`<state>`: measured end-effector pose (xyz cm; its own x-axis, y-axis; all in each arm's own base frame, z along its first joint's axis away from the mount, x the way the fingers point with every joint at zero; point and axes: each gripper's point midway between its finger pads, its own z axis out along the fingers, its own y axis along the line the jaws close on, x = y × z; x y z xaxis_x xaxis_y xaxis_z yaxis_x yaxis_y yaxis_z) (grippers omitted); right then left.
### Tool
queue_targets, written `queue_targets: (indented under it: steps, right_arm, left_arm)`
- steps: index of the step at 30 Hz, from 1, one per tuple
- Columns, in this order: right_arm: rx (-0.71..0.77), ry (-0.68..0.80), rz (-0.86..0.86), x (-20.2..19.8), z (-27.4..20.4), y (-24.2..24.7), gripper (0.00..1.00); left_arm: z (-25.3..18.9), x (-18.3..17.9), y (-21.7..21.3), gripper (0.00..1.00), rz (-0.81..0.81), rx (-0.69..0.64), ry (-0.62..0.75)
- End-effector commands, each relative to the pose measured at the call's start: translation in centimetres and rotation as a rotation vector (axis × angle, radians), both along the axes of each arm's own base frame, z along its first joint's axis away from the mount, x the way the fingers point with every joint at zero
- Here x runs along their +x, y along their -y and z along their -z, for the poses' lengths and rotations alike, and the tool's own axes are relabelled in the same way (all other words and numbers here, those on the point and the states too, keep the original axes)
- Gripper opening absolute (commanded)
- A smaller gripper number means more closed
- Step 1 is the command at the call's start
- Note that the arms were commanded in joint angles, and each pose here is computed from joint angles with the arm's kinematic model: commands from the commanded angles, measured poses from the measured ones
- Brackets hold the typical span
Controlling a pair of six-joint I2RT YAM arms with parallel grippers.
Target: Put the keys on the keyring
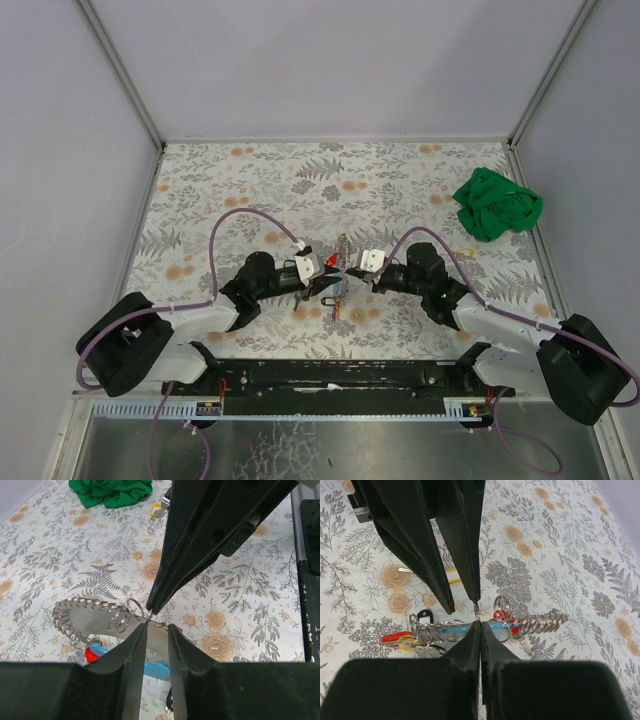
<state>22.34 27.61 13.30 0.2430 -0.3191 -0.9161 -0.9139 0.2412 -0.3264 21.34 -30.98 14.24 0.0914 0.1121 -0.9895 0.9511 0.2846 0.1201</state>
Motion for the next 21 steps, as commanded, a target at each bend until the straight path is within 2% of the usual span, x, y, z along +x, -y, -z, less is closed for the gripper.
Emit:
queue_targets:
  steps: [1, 21]
  right_arm:
    - [0.035, 0.105, -0.047, 0.26, -3.96, -1.19, 0.0]
    - [-0.096, 0.124, -0.077, 0.09, -3.68, -1.48, 0.0]
  left_arm:
    - [-0.58, 0.63, 0.47, 0.22, 0.003, 0.004, 0.009]
    - [0.16, 0.99, 0.07, 0.25, -0.003, 0.06, 0.055]
